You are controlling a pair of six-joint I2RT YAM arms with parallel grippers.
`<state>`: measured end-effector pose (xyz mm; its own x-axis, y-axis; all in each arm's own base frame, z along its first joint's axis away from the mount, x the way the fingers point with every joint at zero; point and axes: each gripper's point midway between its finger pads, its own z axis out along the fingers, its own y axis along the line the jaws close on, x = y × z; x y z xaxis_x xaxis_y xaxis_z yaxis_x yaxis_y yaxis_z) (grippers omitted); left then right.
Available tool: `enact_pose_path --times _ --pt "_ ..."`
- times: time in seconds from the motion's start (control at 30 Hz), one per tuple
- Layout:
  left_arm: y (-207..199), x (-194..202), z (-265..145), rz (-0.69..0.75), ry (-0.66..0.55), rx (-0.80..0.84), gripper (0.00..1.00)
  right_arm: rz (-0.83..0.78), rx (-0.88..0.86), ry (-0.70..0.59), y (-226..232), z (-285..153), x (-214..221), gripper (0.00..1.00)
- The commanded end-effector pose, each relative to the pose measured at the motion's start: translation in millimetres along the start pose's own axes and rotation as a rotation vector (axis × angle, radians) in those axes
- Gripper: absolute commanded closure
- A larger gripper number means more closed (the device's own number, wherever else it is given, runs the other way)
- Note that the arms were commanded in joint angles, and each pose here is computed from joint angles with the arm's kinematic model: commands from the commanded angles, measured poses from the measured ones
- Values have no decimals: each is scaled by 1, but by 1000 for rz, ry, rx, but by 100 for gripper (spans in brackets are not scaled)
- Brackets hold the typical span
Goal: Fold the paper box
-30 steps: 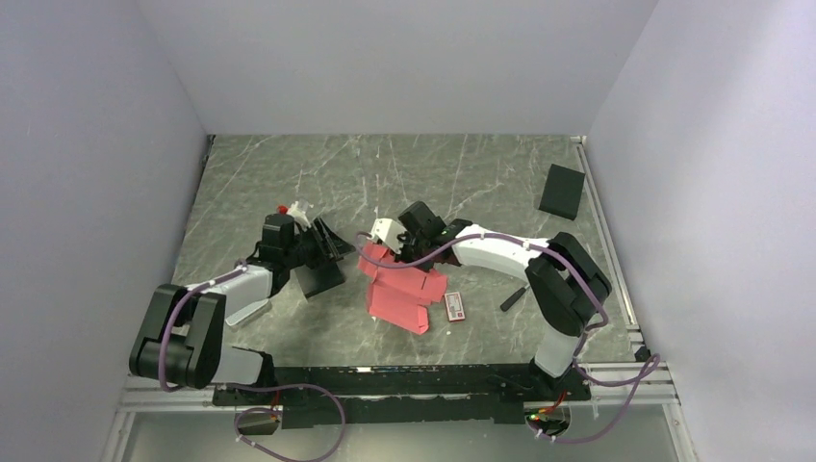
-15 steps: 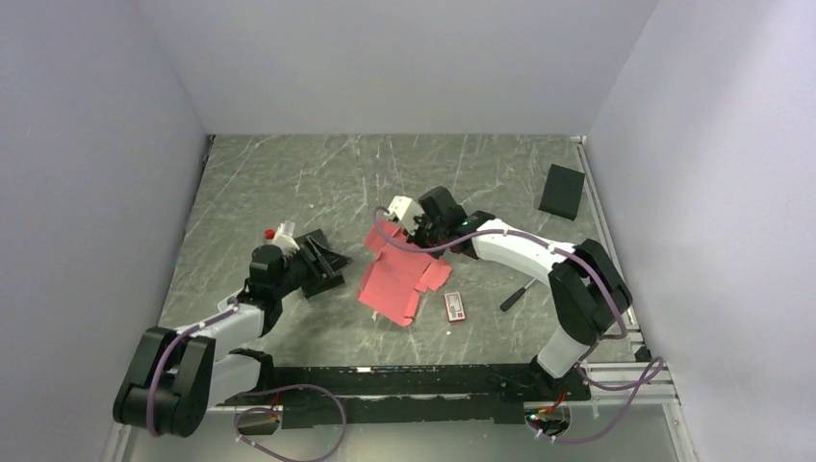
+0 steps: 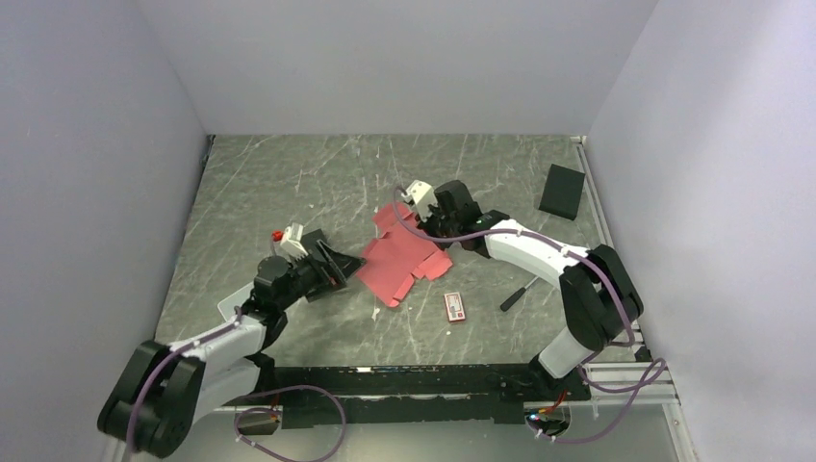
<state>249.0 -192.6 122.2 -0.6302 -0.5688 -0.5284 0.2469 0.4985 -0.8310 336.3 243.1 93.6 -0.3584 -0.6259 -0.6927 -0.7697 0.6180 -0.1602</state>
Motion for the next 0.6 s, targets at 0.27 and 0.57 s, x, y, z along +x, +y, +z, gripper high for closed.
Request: enact_pose_path --times 0.27,0.57 --pt "-10 0 54 110 -50 -12 20 116 60 -155 -19 -22 -34 100" --pt "-20 -17 74 185 -148 73 25 175 33 -186 -21 -28 -37 100"
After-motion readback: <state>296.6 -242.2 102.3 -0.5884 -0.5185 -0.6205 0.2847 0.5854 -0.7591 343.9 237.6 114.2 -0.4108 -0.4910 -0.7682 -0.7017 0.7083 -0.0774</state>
